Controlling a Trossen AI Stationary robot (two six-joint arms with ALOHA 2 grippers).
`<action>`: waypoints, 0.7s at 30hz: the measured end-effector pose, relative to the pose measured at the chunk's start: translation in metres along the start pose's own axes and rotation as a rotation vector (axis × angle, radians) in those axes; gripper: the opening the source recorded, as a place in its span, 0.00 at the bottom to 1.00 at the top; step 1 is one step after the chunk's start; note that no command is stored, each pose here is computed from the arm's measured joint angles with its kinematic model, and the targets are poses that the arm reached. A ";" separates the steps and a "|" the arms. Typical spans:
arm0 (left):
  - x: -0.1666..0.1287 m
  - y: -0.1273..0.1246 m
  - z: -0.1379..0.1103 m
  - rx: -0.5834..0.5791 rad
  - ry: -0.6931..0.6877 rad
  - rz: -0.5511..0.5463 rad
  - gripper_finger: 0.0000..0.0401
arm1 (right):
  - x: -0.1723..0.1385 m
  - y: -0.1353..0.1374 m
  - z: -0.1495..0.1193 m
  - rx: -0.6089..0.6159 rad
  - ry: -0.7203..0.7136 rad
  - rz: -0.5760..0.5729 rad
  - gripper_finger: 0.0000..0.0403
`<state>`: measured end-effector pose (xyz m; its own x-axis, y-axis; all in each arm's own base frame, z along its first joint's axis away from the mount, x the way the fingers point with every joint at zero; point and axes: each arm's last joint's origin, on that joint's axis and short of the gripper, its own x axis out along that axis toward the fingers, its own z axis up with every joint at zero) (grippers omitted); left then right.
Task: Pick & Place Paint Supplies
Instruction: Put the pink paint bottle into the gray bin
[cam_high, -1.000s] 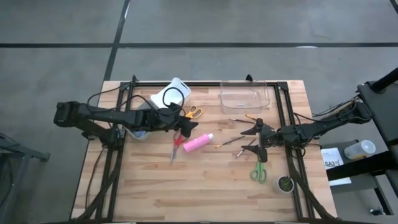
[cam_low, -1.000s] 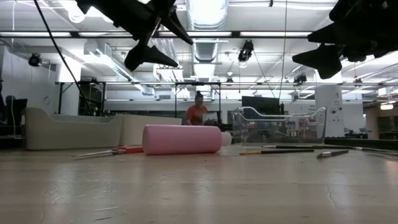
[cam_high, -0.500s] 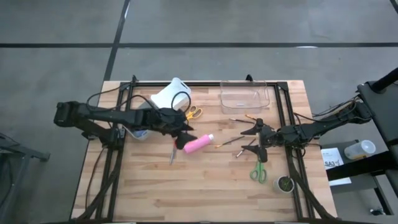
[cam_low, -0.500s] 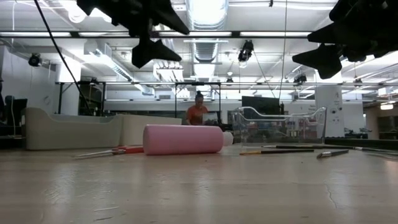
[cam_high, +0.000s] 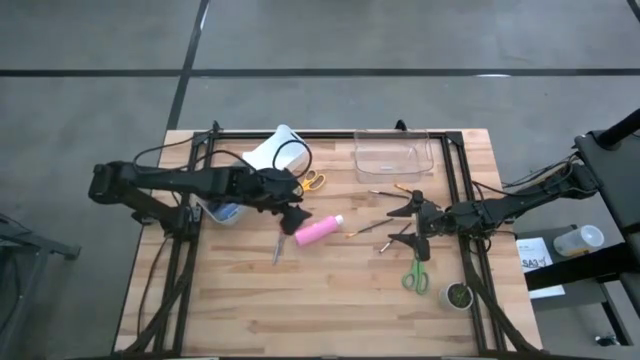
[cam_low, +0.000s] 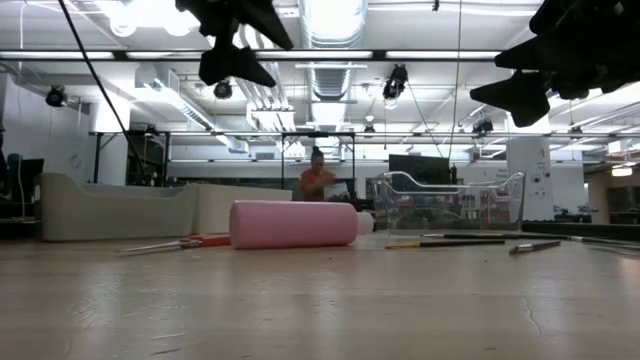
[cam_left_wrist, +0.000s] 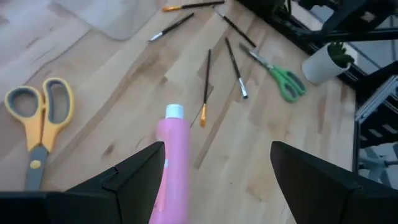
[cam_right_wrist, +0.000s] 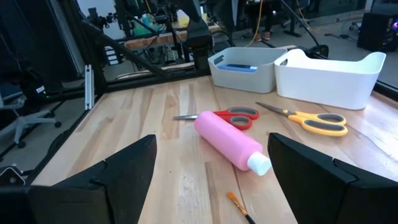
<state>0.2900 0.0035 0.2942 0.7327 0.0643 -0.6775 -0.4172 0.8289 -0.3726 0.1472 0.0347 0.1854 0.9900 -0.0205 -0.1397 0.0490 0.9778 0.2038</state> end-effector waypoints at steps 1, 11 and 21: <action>0.003 -0.001 0.001 -0.009 0.009 0.006 0.76 | 0.000 0.000 0.000 0.002 0.000 0.000 0.76; 0.051 -0.013 0.011 -0.006 0.222 0.112 0.76 | 0.000 0.000 0.000 0.000 0.001 0.000 0.76; 0.102 -0.017 0.010 0.078 0.410 0.220 0.76 | 0.000 0.000 0.000 0.001 0.001 -0.001 0.76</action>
<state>0.3777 0.0015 0.2376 0.3518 0.0316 -0.9355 -0.4857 0.8605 -0.1536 0.1472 0.0347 0.1851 0.9898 -0.0209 -0.1411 0.0498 0.9776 0.2046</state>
